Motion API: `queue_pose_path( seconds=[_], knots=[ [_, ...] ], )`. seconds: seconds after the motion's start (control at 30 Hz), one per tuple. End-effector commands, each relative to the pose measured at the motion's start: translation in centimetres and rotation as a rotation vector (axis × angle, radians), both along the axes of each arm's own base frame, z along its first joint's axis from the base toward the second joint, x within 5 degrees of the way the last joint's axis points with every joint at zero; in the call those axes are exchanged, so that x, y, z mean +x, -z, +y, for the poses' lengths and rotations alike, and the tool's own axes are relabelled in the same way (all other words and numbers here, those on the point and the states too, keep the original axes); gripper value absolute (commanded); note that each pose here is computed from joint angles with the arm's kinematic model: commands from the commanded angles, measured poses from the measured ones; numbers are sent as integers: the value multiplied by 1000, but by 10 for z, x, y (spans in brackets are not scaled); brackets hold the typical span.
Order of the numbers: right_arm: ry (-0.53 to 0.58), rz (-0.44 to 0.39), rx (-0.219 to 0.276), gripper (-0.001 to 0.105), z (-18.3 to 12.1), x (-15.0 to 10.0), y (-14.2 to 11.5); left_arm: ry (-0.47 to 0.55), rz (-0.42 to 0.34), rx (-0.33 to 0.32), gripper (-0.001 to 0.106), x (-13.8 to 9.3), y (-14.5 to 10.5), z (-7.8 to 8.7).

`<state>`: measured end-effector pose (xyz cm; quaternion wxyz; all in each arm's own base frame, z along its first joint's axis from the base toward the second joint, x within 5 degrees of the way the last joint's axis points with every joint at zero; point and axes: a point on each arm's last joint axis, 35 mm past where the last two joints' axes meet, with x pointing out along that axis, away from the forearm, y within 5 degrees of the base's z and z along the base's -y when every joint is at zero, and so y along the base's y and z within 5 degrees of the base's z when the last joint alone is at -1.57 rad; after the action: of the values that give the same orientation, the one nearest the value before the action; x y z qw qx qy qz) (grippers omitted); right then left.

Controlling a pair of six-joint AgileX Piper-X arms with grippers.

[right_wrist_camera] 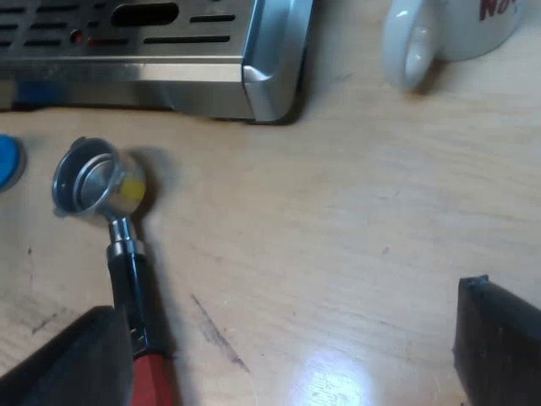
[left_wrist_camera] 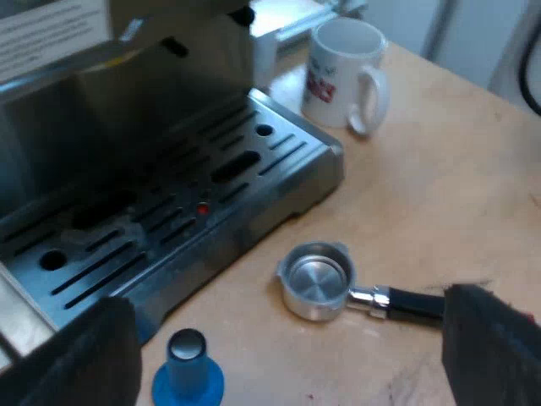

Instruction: Put the handle in the coffee machine

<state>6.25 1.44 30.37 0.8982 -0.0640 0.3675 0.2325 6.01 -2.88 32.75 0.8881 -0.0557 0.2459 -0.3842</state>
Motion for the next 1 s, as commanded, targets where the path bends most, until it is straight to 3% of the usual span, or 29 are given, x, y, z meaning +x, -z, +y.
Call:
queue_pose_path(
  seconds=[0.03,0.07,0.13,0.43,0.5,0.57,0.67,0.93,1.0],
  knots=[
    [-62,15,-13,78,2,3,-11,78,-17,5,75,3,-2,-4],
    [-65,18,-13,78,2,4,-11,88,-13,5,75,4,-1,-4],
    [-181,71,-51,78,10,16,-20,132,8,9,75,7,0,-8],
    [-345,175,-174,78,34,35,-11,261,71,24,75,15,6,-20],
    [-347,199,-195,78,40,38,-8,307,78,35,75,16,7,-25],
    [-359,221,-217,78,47,40,-5,418,86,59,75,16,10,-35],
    [-359,246,-247,78,57,45,0,479,95,73,75,16,12,-41],
    [-355,285,-254,78,73,52,7,564,124,97,75,18,18,-52],
    [-359,309,-263,63,76,54,10,570,120,104,75,20,18,-52]
  ],
)
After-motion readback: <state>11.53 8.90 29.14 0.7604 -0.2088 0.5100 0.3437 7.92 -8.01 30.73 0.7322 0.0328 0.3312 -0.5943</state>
